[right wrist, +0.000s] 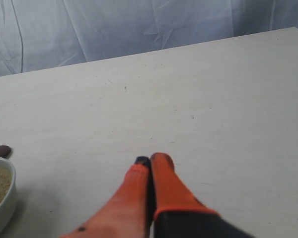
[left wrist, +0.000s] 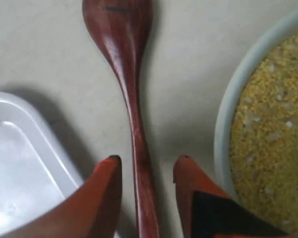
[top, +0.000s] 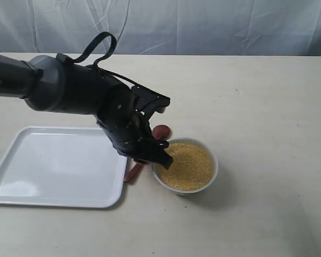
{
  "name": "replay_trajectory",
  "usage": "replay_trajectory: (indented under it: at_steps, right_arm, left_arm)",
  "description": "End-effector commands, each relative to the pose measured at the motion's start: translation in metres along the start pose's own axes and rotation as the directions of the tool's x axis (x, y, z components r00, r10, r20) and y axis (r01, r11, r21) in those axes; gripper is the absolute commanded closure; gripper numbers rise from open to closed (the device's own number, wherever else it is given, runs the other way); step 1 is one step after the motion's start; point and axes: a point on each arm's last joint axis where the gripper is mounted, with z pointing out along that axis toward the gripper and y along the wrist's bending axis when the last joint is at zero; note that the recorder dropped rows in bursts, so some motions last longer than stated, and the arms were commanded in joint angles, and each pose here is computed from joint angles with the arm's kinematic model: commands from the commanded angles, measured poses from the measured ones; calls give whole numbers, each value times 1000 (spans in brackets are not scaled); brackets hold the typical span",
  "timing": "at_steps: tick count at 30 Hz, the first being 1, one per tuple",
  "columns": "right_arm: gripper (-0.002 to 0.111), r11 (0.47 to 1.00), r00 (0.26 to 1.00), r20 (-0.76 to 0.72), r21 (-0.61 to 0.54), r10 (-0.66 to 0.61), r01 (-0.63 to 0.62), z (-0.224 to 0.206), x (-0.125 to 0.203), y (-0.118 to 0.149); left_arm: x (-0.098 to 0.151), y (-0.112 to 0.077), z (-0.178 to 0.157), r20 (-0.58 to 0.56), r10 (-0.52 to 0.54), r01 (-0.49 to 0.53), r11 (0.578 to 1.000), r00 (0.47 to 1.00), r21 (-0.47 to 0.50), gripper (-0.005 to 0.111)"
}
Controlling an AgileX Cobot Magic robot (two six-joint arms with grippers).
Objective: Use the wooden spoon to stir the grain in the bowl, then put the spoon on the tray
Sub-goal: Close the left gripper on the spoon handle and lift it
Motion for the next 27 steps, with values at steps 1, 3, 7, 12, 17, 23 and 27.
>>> replay_trajectory:
  at_steps: [1, 3, 7, 12, 17, 23, 27]
  right_arm:
    - [108, 1000, 1000, 13, 5, -3, 3, 0, 0, 0]
    - [108, 1000, 1000, 13, 5, -3, 3, 0, 0, 0]
    - [108, 1000, 1000, 13, 5, -3, 3, 0, 0, 0]
    - [108, 1000, 1000, 11, 5, -3, 3, 0, 0, 0]
    - [108, 1000, 1000, 11, 5, -3, 3, 0, 0, 0]
    - [108, 1000, 1000, 11, 5, -3, 3, 0, 0, 0]
    - [108, 1000, 1000, 15, 5, -3, 3, 0, 0, 0]
  left_arm:
    - [6, 0, 15, -47, 5, -5, 1000, 999, -7, 70]
    - [9, 0, 22, -71, 2, -3, 1000, 997, -9, 70]
    - [10, -1, 27, -85, -2, 2, 1000, 996, -1, 70]
    - [11, -1, 28, -92, 0, 0, 1000, 996, -2, 105]
    - [11, -1, 28, -92, 0, 0, 1000, 996, -2, 107]
    - [6, -1, 16, -67, 4, -4, 1000, 998, -1, 107]
    - [-4, -1, -3, -26, 26, -26, 1000, 999, -9, 107]
